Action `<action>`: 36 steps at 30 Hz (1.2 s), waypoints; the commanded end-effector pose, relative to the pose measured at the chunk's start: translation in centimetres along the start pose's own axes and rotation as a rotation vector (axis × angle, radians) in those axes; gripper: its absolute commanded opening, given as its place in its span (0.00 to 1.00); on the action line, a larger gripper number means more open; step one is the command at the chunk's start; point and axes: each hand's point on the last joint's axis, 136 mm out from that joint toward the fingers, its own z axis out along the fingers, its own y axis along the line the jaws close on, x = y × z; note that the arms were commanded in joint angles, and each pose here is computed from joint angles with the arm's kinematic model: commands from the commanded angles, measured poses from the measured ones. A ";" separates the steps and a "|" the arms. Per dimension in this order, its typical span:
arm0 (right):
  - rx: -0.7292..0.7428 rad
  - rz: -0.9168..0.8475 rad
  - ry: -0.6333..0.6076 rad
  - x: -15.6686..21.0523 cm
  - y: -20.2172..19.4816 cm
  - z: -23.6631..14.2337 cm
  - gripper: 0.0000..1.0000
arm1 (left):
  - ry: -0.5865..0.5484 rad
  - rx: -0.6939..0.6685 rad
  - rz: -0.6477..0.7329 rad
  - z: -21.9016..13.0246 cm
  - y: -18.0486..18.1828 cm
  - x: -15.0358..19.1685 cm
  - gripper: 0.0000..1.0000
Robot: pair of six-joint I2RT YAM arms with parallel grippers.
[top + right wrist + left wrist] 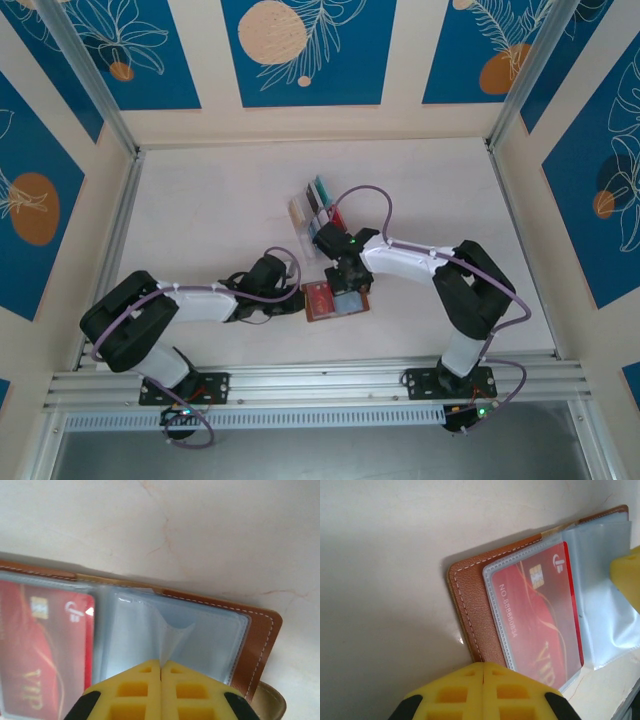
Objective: Put the credit cards into the card holder
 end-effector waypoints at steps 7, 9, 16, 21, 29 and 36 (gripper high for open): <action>-0.160 -0.005 0.030 -0.1 3.7 -1.7 0.06 | 0.134 -0.151 -0.005 0.6 3.8 4.2 0.00; -0.213 0.003 0.042 -0.2 4.8 -1.7 0.14 | 0.134 -0.150 -0.005 0.6 3.7 4.2 0.00; -0.401 0.046 0.067 -0.5 7.9 -2.2 0.34 | 0.128 -0.142 -0.012 0.6 3.5 4.2 0.00; -0.464 0.081 0.099 0.4 8.5 -1.8 0.40 | 0.114 -0.133 -0.028 0.3 3.4 4.1 0.00; -0.500 0.052 0.042 0.6 8.1 -4.5 0.45 | 0.097 -0.095 -0.066 -0.1 3.3 3.7 0.00; -0.415 0.084 0.019 0.0 4.9 -5.2 0.33 | 0.094 -0.074 -0.070 -0.2 3.2 3.6 0.00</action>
